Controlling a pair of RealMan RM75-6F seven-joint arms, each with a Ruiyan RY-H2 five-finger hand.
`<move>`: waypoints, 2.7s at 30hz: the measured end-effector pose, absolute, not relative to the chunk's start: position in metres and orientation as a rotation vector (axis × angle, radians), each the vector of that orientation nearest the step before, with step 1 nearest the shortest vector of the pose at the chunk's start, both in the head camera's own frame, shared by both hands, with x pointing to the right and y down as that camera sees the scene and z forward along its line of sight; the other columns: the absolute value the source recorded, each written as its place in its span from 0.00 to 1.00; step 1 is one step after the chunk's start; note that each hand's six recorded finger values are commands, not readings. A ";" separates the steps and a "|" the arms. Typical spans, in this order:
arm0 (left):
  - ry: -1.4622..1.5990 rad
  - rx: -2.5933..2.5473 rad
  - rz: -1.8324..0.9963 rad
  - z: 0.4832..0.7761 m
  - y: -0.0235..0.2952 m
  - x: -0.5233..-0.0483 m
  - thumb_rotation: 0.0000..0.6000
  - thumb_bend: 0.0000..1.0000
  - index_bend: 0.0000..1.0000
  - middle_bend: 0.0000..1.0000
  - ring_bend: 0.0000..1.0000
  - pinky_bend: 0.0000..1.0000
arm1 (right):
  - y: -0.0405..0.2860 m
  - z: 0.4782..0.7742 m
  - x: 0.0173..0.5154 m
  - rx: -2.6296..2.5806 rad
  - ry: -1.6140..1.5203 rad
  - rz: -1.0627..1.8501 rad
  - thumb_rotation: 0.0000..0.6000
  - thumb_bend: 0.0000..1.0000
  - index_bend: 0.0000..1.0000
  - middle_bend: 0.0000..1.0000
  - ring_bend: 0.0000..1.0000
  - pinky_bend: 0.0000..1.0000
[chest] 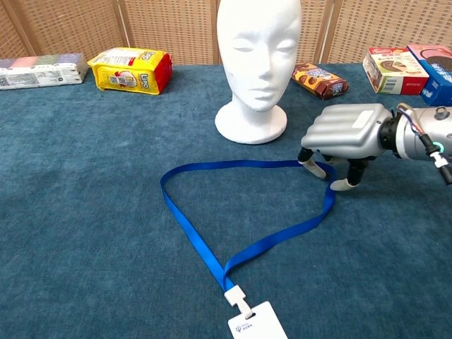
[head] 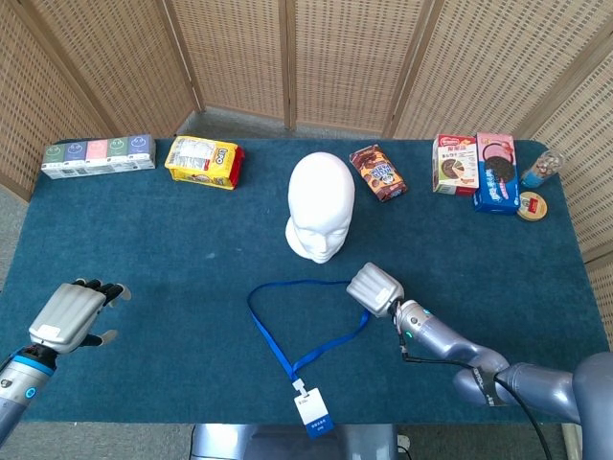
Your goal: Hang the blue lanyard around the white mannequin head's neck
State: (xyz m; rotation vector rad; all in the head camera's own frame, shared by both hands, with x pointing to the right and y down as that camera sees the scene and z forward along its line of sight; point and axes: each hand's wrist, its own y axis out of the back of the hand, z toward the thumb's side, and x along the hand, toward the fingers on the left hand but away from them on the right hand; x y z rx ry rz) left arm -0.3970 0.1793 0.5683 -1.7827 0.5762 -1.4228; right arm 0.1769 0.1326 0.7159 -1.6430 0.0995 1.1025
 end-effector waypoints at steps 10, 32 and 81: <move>0.576 -1.783 -1.418 0.568 0.178 -0.396 0.99 0.18 0.35 0.48 0.43 0.43 | 0.135 0.719 0.180 -1.641 0.094 1.113 0.91 0.38 0.51 0.98 1.00 1.00; 0.568 -1.782 -1.394 0.563 0.174 -0.388 1.00 0.18 0.34 0.48 0.43 0.43 | 0.139 0.721 0.197 -1.660 0.039 1.130 0.92 0.40 0.51 0.98 1.00 1.00; 0.575 -1.804 -1.378 0.563 0.171 -0.385 0.99 0.18 0.30 0.48 0.43 0.43 | 0.142 0.725 0.201 -1.670 0.040 1.142 0.92 0.47 0.53 0.98 1.00 1.00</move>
